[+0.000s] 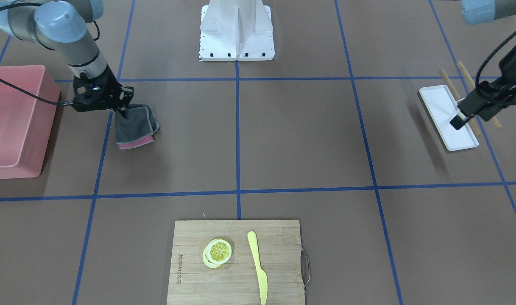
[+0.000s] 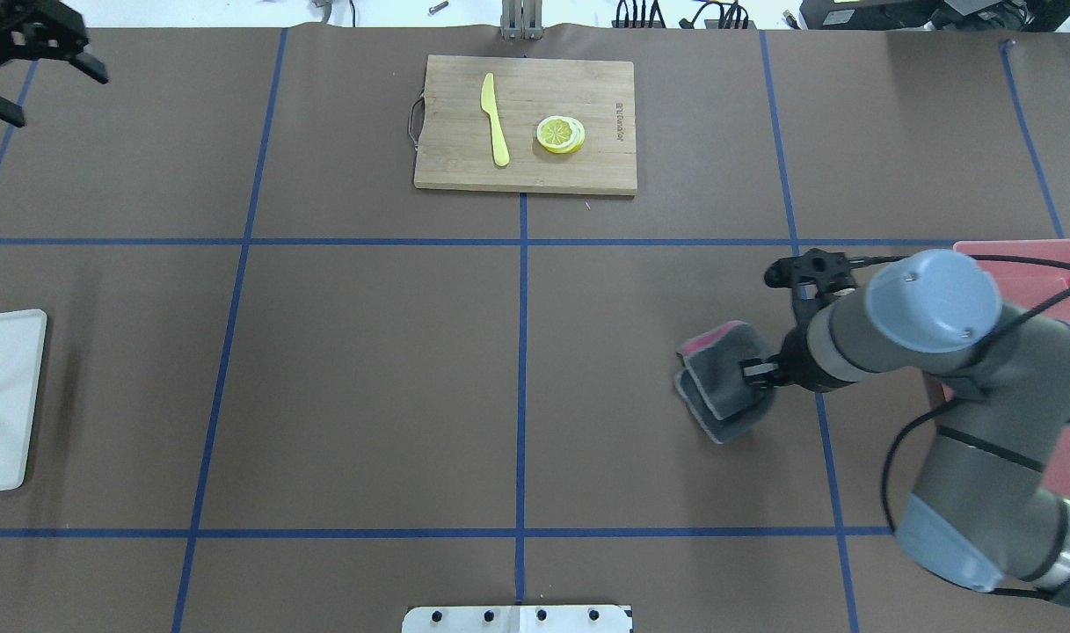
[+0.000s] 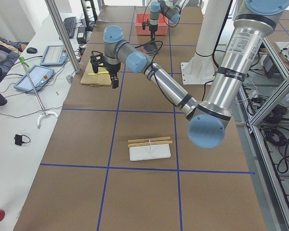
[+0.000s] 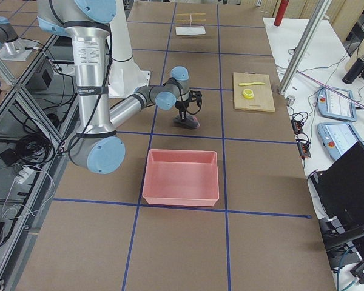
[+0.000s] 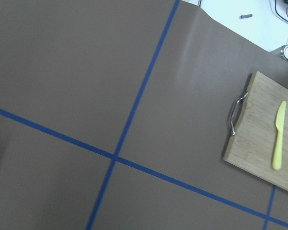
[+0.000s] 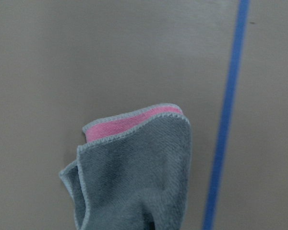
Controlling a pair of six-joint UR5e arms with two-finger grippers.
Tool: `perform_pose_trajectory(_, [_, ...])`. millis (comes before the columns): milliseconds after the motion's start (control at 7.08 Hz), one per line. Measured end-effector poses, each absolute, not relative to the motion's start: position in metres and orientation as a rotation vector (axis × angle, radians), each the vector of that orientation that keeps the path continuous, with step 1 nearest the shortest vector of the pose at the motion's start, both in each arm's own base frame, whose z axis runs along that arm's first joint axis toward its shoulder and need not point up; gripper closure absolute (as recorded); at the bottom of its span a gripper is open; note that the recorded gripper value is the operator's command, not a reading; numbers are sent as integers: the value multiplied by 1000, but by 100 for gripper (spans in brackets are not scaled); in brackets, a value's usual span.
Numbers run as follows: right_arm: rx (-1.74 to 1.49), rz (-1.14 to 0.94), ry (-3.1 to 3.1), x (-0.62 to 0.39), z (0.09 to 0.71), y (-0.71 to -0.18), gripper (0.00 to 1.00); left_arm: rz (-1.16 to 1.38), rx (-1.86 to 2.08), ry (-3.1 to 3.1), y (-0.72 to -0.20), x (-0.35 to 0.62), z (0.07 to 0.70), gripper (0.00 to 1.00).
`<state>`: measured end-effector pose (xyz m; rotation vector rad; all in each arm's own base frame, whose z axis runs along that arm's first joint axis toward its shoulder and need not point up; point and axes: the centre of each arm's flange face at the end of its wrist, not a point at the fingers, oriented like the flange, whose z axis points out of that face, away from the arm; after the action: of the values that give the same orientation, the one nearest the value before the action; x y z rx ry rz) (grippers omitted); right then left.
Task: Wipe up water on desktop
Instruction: 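Wipe the towel across the table toward the pink bin and back with right gripper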
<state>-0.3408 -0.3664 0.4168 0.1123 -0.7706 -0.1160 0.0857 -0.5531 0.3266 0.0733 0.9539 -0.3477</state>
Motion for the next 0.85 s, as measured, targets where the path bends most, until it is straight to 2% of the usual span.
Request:
perform_pose_trajectory(141, [111, -149, -744, -318, 429, -362, 100, -299, 107, 921, -553, 62, 351, 3])
perform_pose_trajectory(282, [100, -170, -732, -329, 417, -361, 100, -254, 134, 893, -549, 41, 374, 3])
perform_pose_trajectory(847, [29, -103, -735, -508, 259, -348, 100, -199, 165, 847, -544, 18, 402, 3])
